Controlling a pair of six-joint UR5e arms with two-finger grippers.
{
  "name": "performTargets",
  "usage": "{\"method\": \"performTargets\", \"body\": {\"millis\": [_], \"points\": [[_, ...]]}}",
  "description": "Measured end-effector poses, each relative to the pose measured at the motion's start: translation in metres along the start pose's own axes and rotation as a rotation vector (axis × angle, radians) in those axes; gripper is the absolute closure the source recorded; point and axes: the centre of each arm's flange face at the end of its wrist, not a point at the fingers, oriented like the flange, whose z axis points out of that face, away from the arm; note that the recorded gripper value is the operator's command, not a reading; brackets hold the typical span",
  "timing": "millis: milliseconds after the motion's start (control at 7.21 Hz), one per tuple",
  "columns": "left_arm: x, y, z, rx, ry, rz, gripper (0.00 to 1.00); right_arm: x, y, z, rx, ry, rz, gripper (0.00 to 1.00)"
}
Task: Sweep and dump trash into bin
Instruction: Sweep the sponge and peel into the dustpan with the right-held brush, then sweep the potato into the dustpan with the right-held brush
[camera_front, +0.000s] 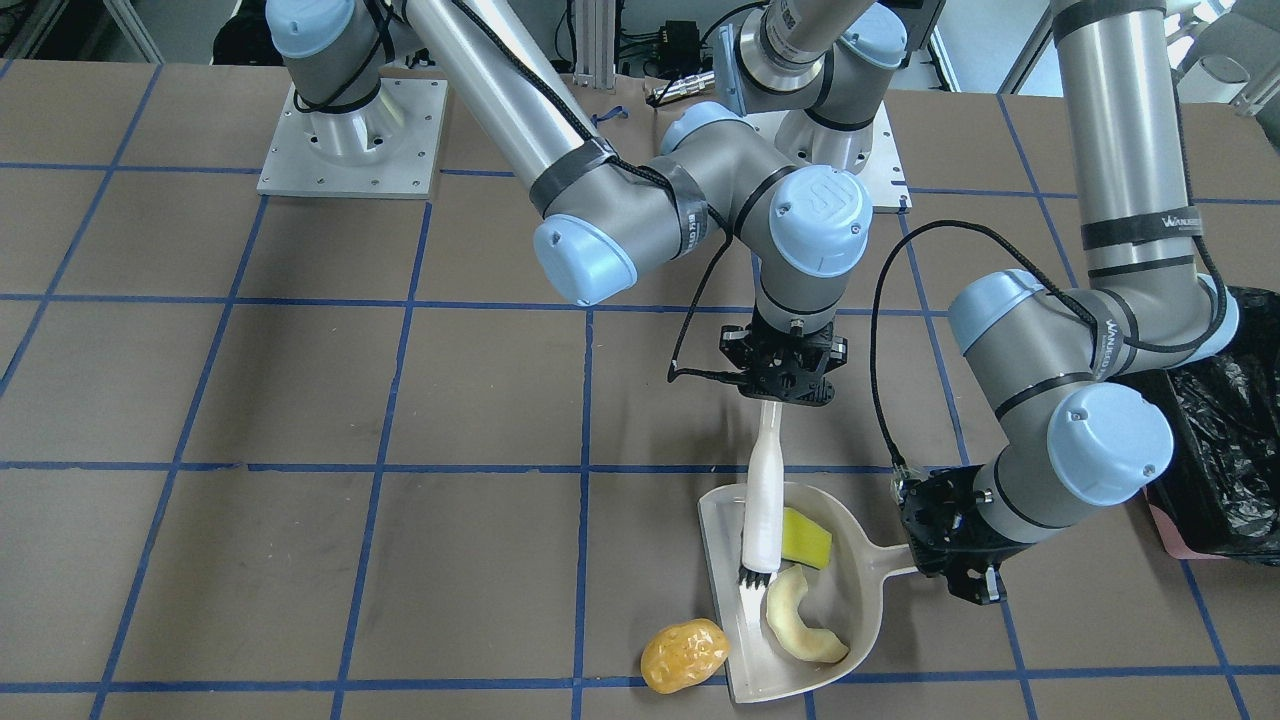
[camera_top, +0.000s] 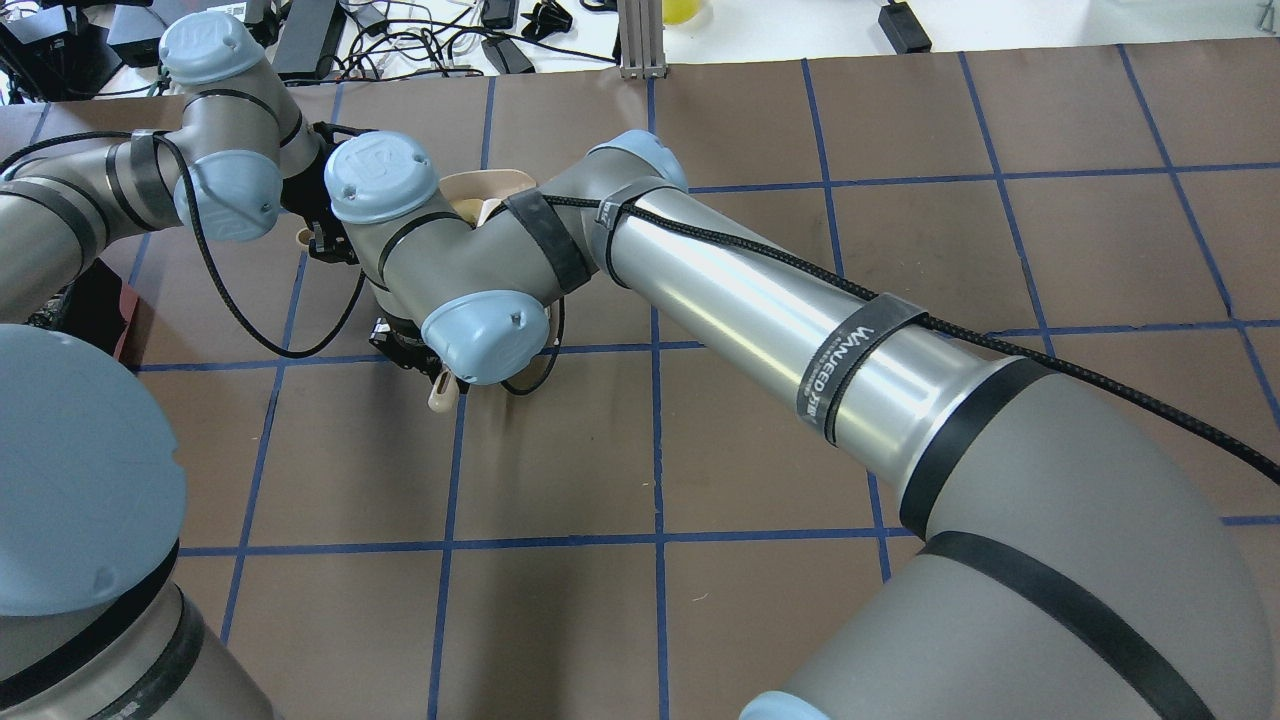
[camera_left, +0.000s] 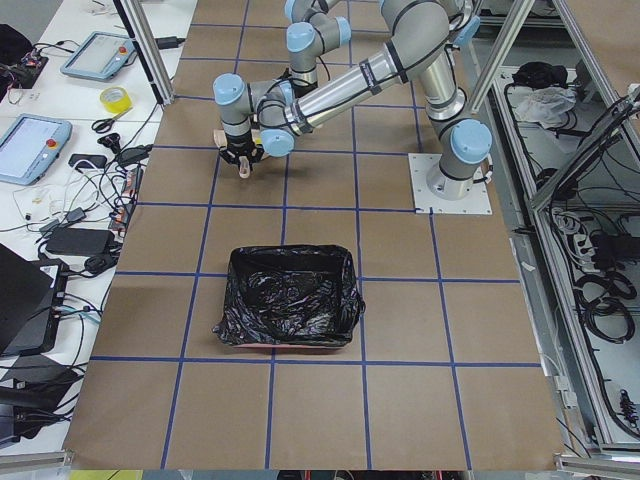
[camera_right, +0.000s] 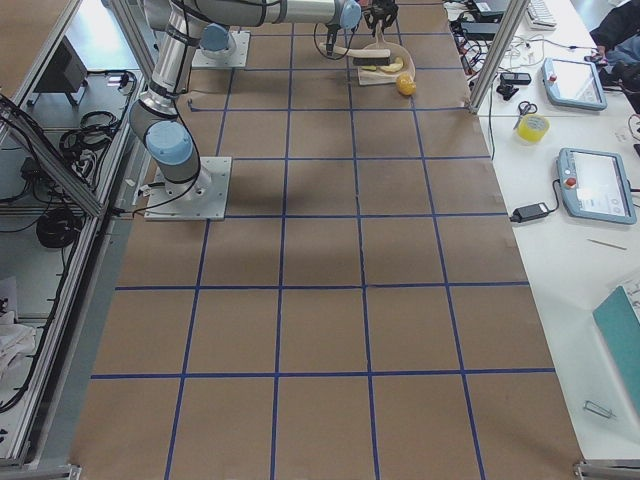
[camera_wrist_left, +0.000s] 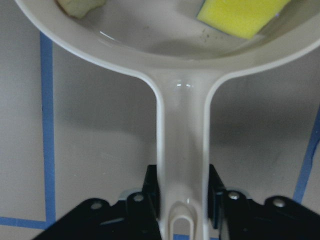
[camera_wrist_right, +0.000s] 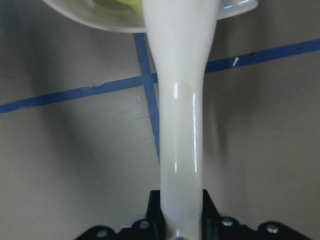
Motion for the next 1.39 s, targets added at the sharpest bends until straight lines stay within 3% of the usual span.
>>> {"method": "performTargets", "body": {"millis": [278,694,1388], "points": [[-0.002,0.001,-0.003,-0.009,-0.005,0.001,0.91,0.039,-0.024,-0.025,-0.017,0.069,0.035,1.00],[-0.003,0.001,-0.004,-0.013,-0.006,0.001,0.91,0.096,-0.084,-0.041,0.002,0.117,-0.028,1.00],[-0.002,0.001,-0.002,-0.011,-0.003,0.001,0.91,0.132,-0.155,-0.004,0.002,0.135,-0.114,1.00]]}}
